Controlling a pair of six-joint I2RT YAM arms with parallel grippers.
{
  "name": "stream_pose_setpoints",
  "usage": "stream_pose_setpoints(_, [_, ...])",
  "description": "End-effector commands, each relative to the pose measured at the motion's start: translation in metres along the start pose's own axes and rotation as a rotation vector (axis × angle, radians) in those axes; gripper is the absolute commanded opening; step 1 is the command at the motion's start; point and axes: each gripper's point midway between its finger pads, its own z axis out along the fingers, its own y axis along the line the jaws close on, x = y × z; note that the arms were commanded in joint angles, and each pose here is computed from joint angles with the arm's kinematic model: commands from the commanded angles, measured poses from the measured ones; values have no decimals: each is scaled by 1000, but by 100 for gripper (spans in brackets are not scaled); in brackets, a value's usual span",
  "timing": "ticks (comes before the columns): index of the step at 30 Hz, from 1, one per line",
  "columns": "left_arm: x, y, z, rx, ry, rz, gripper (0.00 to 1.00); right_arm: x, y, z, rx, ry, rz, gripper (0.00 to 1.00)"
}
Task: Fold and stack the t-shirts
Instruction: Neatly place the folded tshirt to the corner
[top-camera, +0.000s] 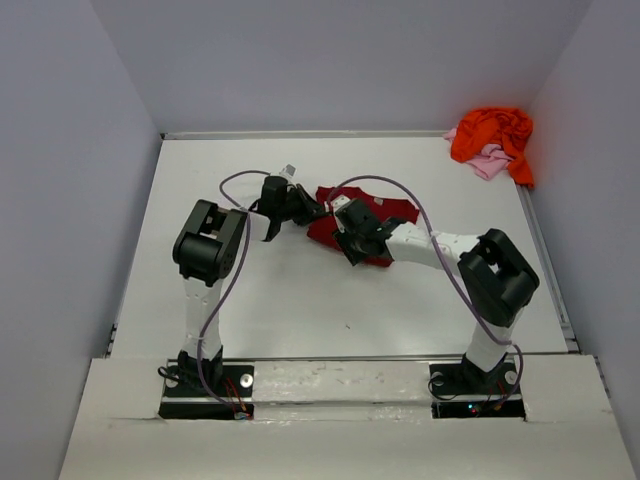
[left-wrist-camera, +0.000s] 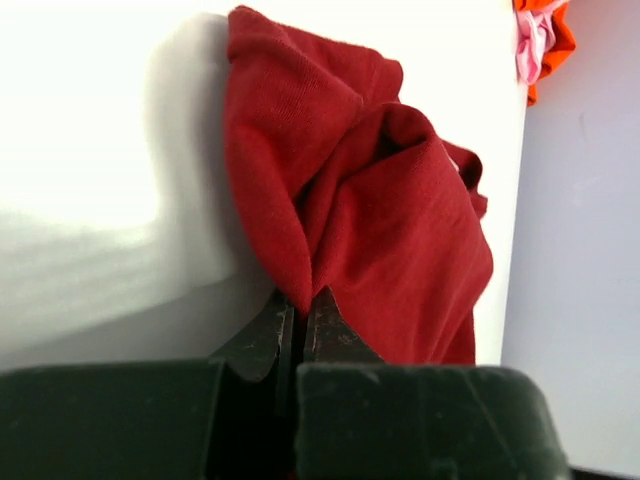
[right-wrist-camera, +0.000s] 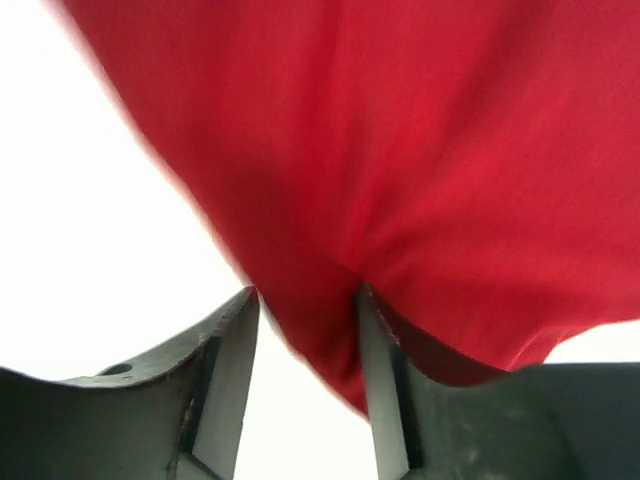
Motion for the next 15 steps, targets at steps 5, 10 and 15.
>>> stream_pose_setpoints(5, [-70,16,7,-187,-17,131,0,29,42,-42,-149,-15,240,60])
stream_pose_setpoints(10, [-129,33,9,-314,-39,215,0,38,57,-63,-220,-57,264,60])
stream_pose_setpoints(15, [-198,52,4,-423,-100,290,0,49,76,-68,-281,-56,260,59])
